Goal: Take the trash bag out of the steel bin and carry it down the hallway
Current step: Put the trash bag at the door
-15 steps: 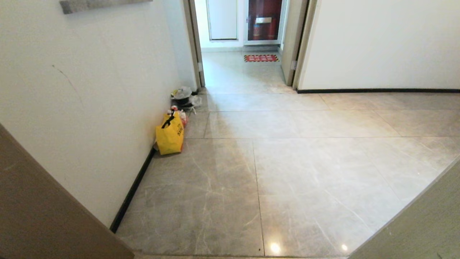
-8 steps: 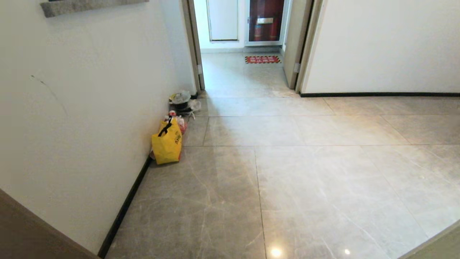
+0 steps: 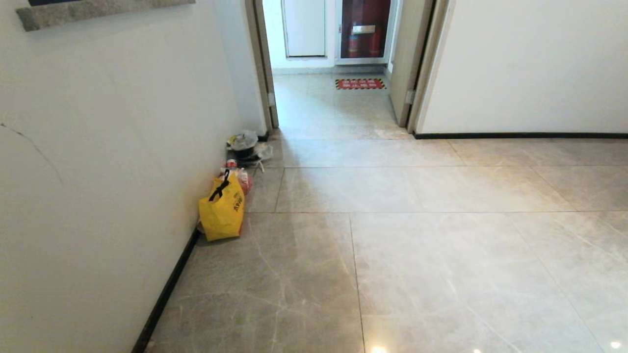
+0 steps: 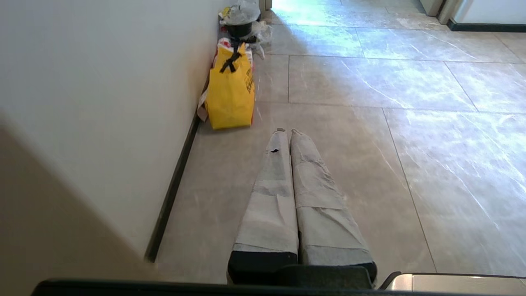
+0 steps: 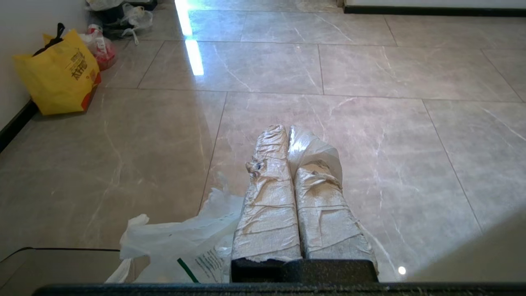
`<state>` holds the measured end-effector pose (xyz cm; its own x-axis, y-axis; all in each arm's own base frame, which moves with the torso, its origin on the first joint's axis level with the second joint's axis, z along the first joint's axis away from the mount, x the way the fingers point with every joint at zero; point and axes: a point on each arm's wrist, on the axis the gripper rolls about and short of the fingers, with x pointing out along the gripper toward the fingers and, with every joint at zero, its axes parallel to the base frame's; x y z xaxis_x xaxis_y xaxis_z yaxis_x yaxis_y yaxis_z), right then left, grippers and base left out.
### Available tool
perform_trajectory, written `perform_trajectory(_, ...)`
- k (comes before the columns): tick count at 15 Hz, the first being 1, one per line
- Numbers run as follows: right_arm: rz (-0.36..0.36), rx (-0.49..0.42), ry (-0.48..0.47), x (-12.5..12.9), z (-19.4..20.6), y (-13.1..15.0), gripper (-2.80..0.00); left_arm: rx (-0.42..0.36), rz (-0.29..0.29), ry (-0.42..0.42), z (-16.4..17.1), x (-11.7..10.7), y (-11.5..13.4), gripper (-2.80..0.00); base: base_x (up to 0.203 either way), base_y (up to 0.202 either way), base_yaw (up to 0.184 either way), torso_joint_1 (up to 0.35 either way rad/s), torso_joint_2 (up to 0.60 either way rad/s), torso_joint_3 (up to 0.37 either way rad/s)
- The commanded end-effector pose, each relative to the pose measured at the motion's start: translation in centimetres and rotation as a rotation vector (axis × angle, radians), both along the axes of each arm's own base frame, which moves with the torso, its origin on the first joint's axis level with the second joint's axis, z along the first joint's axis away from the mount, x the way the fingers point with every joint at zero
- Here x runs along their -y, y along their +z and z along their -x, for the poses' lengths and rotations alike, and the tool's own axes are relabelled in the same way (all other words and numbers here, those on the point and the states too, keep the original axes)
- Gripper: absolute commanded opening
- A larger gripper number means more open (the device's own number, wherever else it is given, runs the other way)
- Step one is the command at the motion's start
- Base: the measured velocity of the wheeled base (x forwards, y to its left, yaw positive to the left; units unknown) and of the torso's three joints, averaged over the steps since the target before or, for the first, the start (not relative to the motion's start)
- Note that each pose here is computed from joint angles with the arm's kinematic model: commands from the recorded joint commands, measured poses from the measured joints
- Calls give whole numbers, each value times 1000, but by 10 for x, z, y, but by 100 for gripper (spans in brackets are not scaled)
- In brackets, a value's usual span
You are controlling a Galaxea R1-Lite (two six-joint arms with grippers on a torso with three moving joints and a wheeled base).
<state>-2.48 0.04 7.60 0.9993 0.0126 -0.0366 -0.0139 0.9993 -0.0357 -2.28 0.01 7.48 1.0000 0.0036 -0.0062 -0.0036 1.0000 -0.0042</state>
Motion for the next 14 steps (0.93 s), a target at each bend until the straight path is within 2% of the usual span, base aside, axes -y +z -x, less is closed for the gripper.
perform_trajectory(1,1,0,1,0,0,0,-280,0,0,1,0,0,0,-280,191,0,-2,2,5,-2)
perform_trajectory(14,2,0,0,0,0,0,-280,0,0,1,0,0,0,-280,193,0,0,2,1,2)
